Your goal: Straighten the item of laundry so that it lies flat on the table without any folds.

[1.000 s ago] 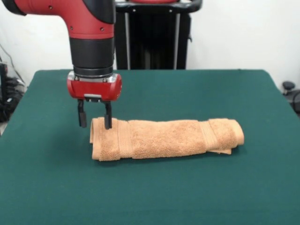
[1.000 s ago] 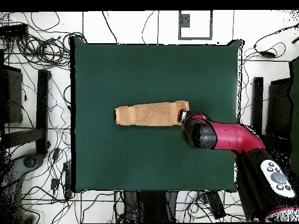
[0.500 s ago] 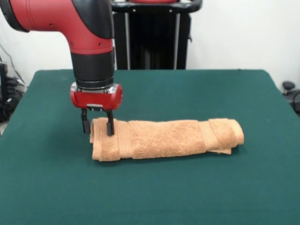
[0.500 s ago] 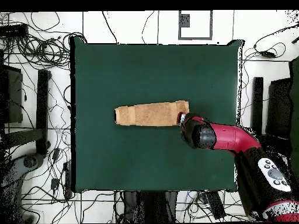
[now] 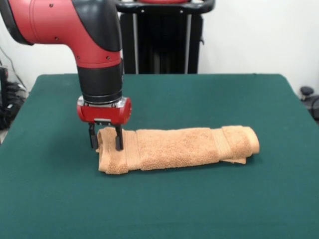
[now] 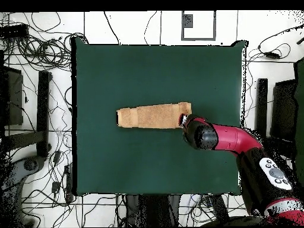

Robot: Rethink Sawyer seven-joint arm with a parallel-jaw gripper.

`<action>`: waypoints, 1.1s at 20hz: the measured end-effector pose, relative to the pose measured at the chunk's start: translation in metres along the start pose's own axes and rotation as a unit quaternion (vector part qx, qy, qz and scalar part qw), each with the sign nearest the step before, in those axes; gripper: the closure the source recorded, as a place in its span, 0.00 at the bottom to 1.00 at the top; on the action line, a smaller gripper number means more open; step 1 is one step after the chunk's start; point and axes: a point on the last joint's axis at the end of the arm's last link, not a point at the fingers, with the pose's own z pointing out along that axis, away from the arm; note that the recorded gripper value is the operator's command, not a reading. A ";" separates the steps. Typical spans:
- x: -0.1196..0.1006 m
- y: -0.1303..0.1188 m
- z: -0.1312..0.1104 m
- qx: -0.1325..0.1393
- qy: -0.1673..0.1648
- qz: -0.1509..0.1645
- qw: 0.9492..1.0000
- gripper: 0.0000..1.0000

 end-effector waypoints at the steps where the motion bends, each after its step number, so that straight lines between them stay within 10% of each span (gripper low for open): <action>1: -0.001 0.000 0.001 0.000 0.000 0.000 1.000 0.00; 22: -0.003 0.003 0.004 -0.001 -0.002 -0.002 1.000 0.00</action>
